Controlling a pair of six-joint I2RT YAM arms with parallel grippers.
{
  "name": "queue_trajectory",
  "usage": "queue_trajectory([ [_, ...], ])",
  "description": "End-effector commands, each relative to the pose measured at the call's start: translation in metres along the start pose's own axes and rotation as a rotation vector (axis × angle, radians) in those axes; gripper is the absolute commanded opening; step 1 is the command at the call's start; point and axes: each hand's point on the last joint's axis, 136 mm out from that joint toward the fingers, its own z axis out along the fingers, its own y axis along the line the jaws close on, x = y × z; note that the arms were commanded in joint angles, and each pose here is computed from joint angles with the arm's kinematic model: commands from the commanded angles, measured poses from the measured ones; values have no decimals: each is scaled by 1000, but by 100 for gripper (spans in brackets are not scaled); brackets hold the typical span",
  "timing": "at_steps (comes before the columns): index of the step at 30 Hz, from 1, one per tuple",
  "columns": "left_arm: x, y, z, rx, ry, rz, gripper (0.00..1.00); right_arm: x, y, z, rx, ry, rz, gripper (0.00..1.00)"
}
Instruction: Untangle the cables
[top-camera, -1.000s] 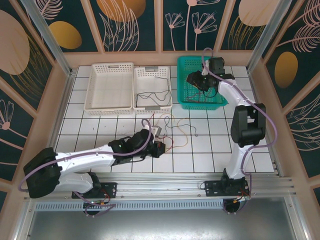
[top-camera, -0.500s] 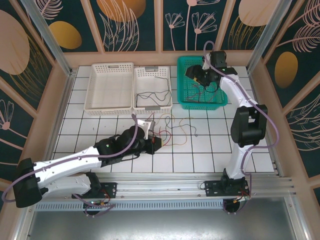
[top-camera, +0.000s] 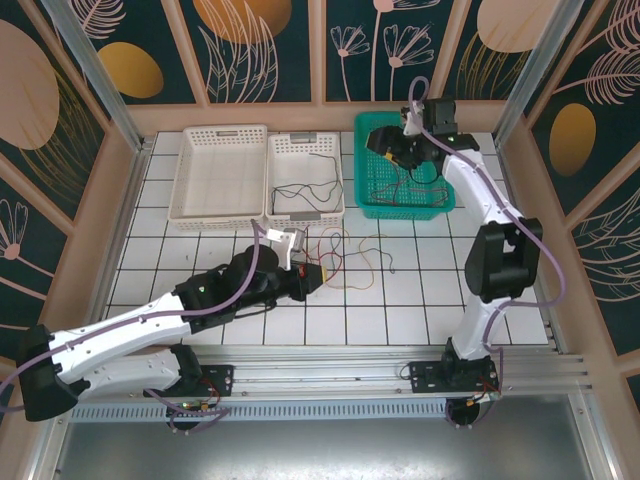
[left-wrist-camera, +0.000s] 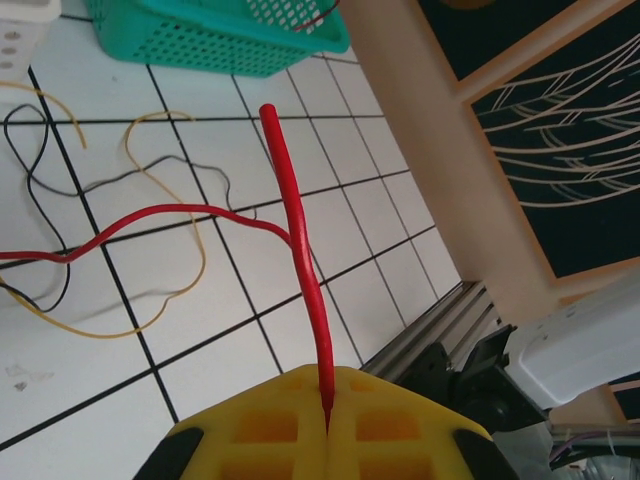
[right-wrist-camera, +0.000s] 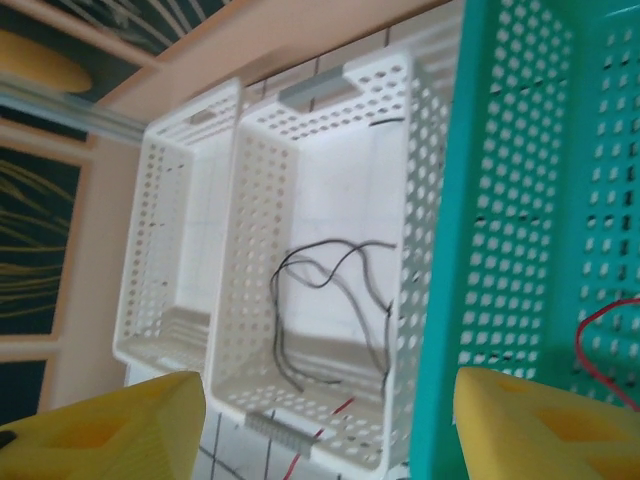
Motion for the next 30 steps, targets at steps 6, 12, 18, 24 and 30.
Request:
queue_trajectory([
  [6,-53,-41,-34,91,-194,9,0,36,59,-63,-133,-92,-119,67],
  [12,-67,-56,-39,131,-233,-7,0,90,83,-88,-176,-73,-199,69],
  [18,-81,-72,-46,177,-272,-27,0,143,85,-95,-190,-46,-208,69],
  [24,-92,-86,-48,192,-283,-17,0,206,127,-90,-384,40,-320,69],
  [30,-106,-90,-62,186,-335,-23,0,239,148,-76,-377,39,-478,70],
])
